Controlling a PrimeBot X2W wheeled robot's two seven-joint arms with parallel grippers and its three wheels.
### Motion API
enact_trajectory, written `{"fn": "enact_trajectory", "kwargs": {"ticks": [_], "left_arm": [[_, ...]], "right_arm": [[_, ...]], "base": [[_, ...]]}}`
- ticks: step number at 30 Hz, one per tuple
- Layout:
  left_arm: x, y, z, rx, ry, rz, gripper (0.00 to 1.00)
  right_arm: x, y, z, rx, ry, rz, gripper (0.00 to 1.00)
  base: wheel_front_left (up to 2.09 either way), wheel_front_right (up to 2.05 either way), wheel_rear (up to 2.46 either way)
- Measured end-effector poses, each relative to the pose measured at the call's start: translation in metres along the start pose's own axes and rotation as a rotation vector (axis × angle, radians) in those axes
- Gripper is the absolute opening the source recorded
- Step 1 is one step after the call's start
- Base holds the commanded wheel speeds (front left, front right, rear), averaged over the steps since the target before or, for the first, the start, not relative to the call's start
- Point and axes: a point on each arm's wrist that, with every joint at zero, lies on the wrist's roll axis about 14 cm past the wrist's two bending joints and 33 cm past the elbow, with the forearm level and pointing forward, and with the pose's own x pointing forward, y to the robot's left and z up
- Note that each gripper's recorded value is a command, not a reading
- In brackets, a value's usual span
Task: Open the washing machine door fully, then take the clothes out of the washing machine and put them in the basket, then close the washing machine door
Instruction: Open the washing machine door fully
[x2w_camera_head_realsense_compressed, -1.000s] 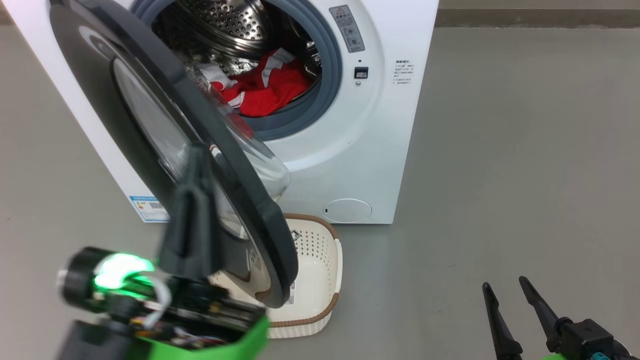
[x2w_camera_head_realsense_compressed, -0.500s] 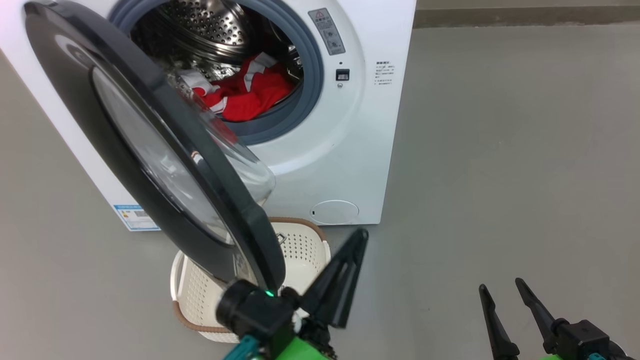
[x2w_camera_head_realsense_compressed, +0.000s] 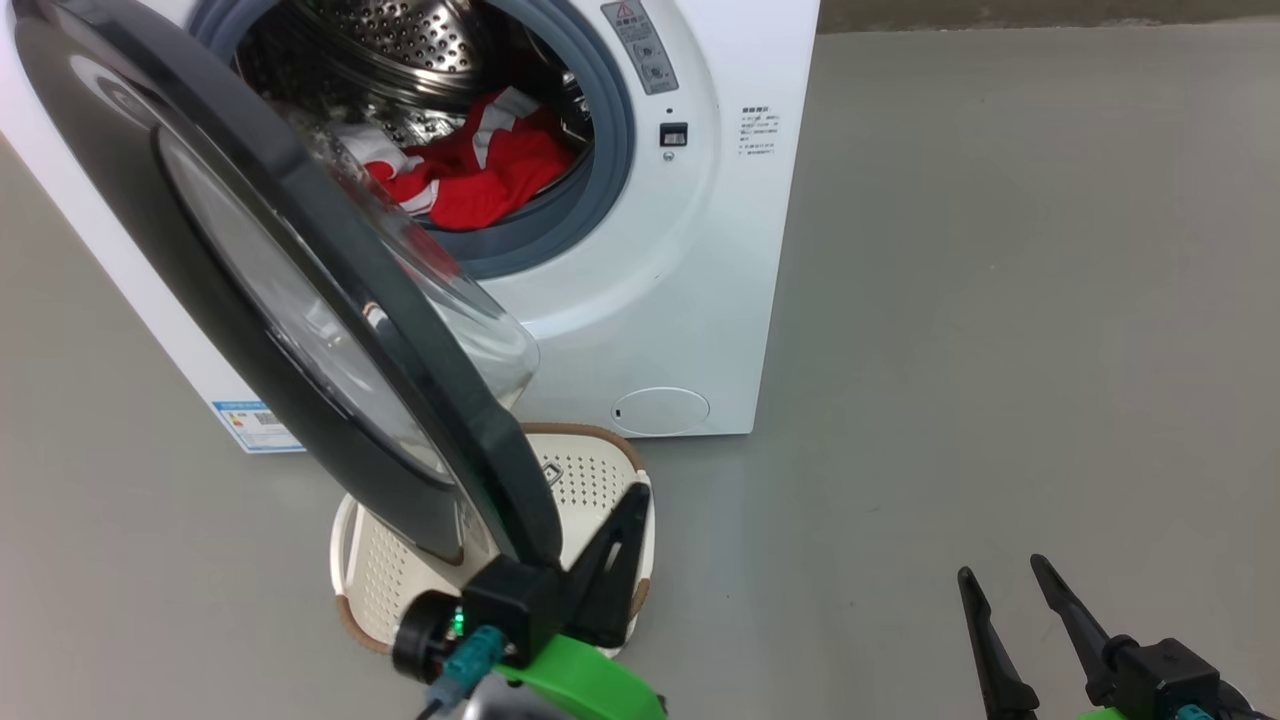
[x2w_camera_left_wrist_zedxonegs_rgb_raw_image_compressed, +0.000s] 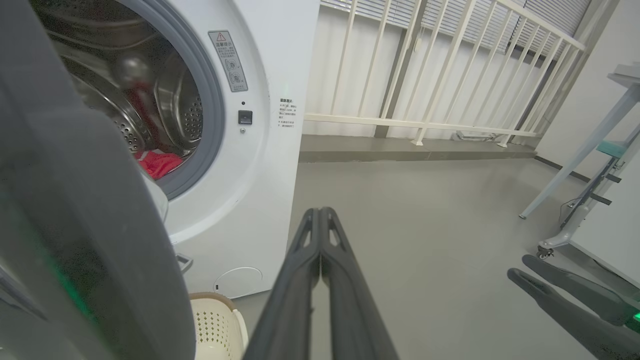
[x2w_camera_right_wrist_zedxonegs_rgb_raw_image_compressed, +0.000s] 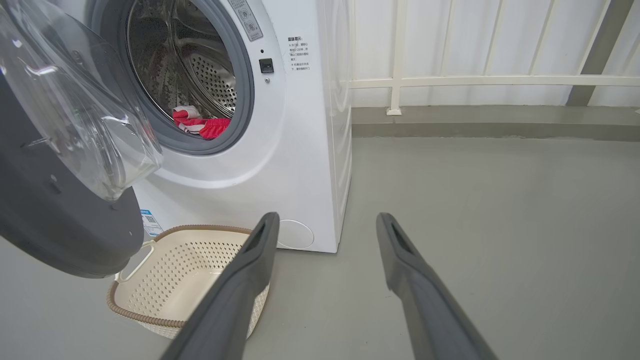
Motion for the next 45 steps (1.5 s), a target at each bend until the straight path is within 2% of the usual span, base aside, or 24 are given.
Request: {"fn": "enact_trajectory", "kwargs": {"ticks": [13, 31, 45], "left_arm": [[0.001, 0.050, -0.007, 0.001, 0.008, 0.164, 0.00], [-0.006, 0.061, -0.004, 0.005, -0.002, 0.189, 0.00], [-0.036, 0.086, -0.001, 0.028, -0.005, 0.290, 0.00]], "right_arm": [[0.003, 0.001, -0.004, 0.003, 0.013, 0.003, 1.00], [0.008, 0.005, -0.006, 0.003, 0.020, 0.016, 1.00], [0.011, 0.012, -0.004, 0.001, 0.014, 0.042, 1.00]], "base": [[0.00, 0.00, 0.00], [0.00, 0.00, 0.00], [0.00, 0.00, 0.00]]}}
